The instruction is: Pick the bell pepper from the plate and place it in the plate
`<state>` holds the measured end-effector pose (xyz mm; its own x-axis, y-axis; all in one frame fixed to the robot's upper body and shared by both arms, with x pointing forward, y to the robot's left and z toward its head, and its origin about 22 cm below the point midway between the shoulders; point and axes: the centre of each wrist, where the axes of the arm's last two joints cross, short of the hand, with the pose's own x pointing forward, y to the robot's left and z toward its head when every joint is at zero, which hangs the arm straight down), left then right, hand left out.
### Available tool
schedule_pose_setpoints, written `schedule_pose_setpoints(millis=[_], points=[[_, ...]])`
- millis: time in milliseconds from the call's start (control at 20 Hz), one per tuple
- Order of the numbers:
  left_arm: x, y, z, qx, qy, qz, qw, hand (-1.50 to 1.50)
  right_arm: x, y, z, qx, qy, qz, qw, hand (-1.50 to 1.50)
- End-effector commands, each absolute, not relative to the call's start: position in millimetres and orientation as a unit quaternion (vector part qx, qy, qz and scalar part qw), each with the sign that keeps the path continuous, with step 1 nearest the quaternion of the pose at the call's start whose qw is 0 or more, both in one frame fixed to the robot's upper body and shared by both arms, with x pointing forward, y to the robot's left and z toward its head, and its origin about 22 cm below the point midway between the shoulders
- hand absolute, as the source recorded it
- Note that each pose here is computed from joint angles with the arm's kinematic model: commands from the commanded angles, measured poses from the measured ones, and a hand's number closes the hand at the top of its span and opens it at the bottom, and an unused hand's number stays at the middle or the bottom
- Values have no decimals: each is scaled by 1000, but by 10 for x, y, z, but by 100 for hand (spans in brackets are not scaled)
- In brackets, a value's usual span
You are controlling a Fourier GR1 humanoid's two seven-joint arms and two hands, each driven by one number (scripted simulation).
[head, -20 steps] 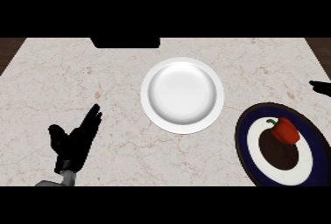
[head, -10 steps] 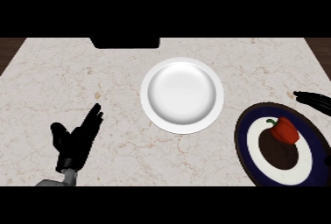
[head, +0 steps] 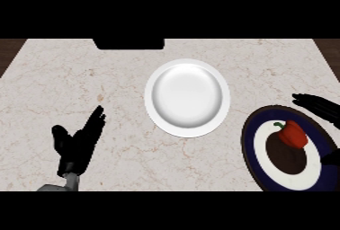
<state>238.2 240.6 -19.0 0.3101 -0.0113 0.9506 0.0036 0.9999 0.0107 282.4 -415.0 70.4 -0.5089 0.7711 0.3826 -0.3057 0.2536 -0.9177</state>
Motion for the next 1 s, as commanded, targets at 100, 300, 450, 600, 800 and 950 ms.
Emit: schedule_pose_setpoints(millis=[100,300,450,600,800,950], points=[[2455,2323,-121,5,-563,-4,826,0,2813,-4169,575,-188,-628,595,466,-150],[2392,2385,-227,0,-561,-11,828,0,2874,-3962,507,-182,-620,610,459,-150],[2341,2338,-368,6,-558,-3,830,0,2975,-3609,319,-189,-616,613,458,-150],[2361,2488,-350,1,-561,-3,828,0,3011,-3947,367,-193,-597,662,410,150],[2449,2304,-282,1,-553,4,833,0,2962,-3918,208,-214,-615,649,393,150],[2236,2358,-478,-6,-558,-5,830,0,2974,-3765,193,-212,-622,645,390,150]])
